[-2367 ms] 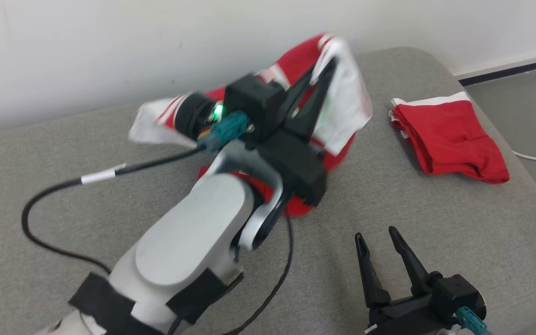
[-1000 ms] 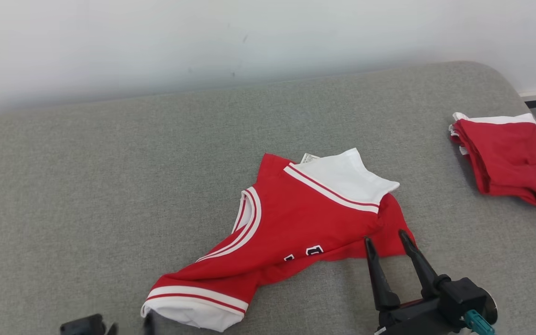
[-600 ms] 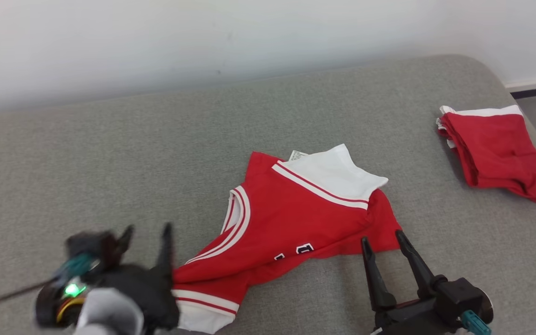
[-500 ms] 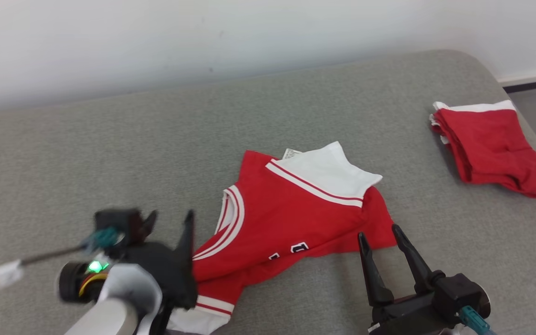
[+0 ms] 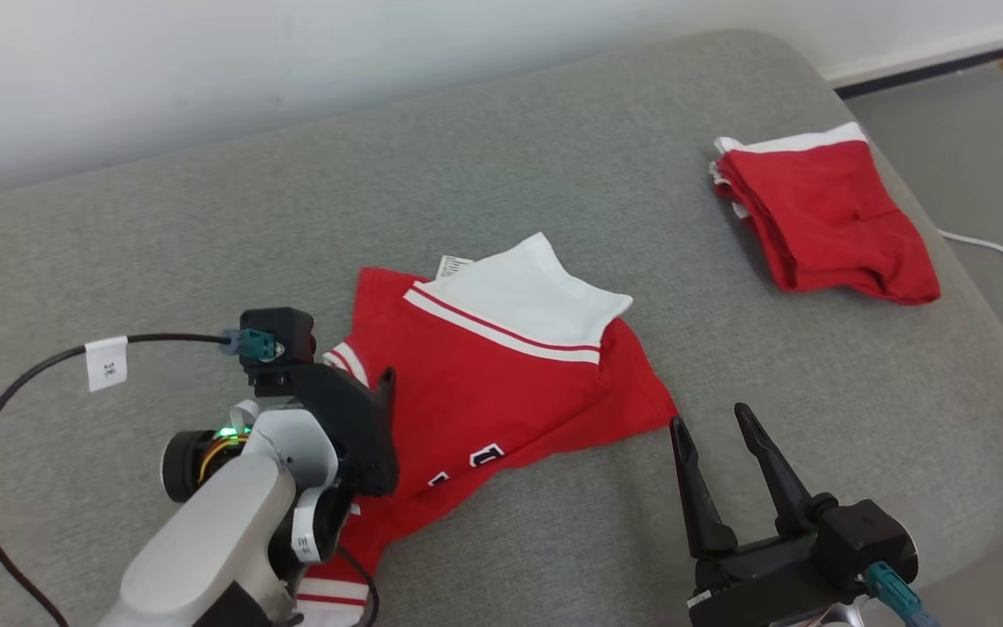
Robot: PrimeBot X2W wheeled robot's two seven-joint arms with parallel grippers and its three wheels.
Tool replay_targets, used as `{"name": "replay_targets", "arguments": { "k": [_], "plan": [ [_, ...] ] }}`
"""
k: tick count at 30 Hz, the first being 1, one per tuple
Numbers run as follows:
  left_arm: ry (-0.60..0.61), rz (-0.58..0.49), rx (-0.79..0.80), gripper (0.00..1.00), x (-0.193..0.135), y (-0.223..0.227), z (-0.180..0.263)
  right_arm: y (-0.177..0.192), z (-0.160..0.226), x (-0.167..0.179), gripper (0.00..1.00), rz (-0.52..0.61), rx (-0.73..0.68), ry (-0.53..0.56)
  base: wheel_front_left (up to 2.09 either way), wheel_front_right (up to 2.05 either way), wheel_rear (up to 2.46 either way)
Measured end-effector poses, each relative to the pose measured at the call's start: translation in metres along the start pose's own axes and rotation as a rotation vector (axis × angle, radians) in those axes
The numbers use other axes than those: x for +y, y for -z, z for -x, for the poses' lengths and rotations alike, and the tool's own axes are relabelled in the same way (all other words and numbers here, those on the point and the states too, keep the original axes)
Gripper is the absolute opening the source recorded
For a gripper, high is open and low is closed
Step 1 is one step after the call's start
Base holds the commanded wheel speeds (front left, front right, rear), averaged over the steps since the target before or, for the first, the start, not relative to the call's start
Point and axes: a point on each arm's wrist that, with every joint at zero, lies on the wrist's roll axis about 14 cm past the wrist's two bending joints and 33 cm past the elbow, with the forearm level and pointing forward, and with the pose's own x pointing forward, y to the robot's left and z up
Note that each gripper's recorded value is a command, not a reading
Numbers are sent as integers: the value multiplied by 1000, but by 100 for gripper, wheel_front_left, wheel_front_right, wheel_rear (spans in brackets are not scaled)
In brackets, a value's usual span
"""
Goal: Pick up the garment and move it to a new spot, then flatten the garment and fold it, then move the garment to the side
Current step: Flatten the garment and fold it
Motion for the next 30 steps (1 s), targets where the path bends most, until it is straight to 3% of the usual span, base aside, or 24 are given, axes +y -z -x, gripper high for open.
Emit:
{"name": "replay_targets", "arguments": {
  "k": [4,5,6,7,11,18,26,30],
  "plan": [
    [1,1,21,100,1,3,-13,3,3,-9,100,2,12,31,0,0,0],
    [4,2,24,62,1,4,-16,4,3,-11,100,2,15,36,0,0,0],
    [12,2,22,36,0,4,-18,5,3,-11,100,0,18,39,0,0,0],
    [22,8,18,0,-2,3,-19,6,3,-12,100,-1,21,41,0,0,0],
    [32,31,-73,0,-2,-19,-19,5,0,-8,100,-9,17,29,0,0,0],
    [-61,28,-515,0,27,-123,4,4,-5,-2,100,-13,12,10,0,0,0],
    [-333,-8,-764,0,122,-183,32,7,-16,4,100,-8,20,-12,0,0,0],
    [-483,-23,-777,0,169,-185,37,11,-18,1,100,0,33,-5,0,0,0]
  ]
}}
